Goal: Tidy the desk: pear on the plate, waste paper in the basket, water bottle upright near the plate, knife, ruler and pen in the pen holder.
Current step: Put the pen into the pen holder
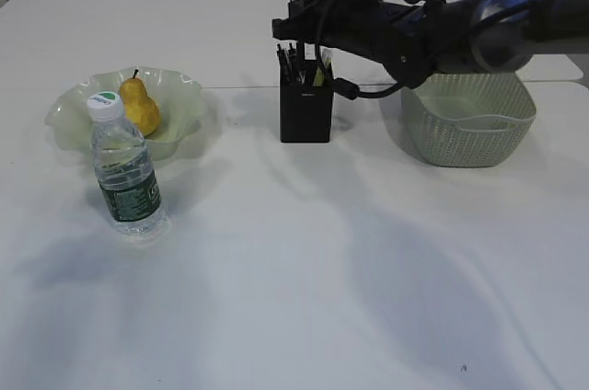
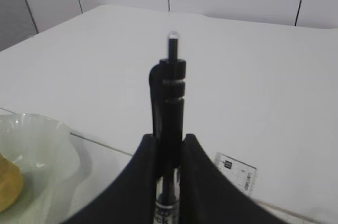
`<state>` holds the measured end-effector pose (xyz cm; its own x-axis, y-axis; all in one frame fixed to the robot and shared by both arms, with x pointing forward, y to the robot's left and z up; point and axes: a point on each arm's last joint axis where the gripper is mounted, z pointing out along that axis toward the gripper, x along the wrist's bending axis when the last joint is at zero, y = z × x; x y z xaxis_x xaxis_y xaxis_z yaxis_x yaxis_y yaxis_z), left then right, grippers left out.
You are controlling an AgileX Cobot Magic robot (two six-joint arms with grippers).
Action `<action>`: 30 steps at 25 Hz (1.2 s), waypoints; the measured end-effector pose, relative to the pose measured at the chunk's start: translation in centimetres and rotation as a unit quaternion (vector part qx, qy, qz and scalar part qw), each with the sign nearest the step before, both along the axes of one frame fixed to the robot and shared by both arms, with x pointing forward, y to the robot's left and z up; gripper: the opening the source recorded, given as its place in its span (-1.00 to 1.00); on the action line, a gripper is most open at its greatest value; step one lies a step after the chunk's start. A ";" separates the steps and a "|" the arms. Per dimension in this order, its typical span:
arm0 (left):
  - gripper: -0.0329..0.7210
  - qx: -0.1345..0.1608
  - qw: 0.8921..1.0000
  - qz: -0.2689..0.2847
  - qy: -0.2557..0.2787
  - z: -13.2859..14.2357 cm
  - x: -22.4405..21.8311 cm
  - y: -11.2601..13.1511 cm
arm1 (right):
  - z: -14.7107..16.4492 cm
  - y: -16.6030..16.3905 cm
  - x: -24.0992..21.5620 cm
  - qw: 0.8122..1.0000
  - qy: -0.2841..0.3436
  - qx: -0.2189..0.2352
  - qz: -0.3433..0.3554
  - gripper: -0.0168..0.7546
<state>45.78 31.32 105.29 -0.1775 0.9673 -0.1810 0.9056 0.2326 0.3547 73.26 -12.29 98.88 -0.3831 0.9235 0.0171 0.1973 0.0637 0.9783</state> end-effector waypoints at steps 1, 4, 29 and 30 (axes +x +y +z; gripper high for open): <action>0.32 0.003 1.000 -0.001 0.000 0.0 0.0 0.0 | -0.4 -0.2 0.2 1.000 0.003 -0.002 -0.002 -0.79; 0.32 0.011 1.000 -0.002 0.000 0.0 0.0 0.2 | -1.7 -0.8 0.7 1.000 0.003 0.001 -0.007 -0.79; 0.32 0.014 1.000 -0.001 -0.009 0.0 0.1 0.2 | -3.0 -1.4 1.0 0.999 0.037 -0.010 -0.020 -0.19; 0.32 0.014 1.000 -0.001 -0.009 0.0 0.1 0.2 | -2.6 -1.5 0.8 0.999 0.046 -0.015 -0.024 -0.19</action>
<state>45.93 31.54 105.33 -0.1718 0.9725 -0.1572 0.8997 0.2199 0.3770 74.10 -13.84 96.29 -0.3364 0.9415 0.0222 0.2892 0.0808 0.9538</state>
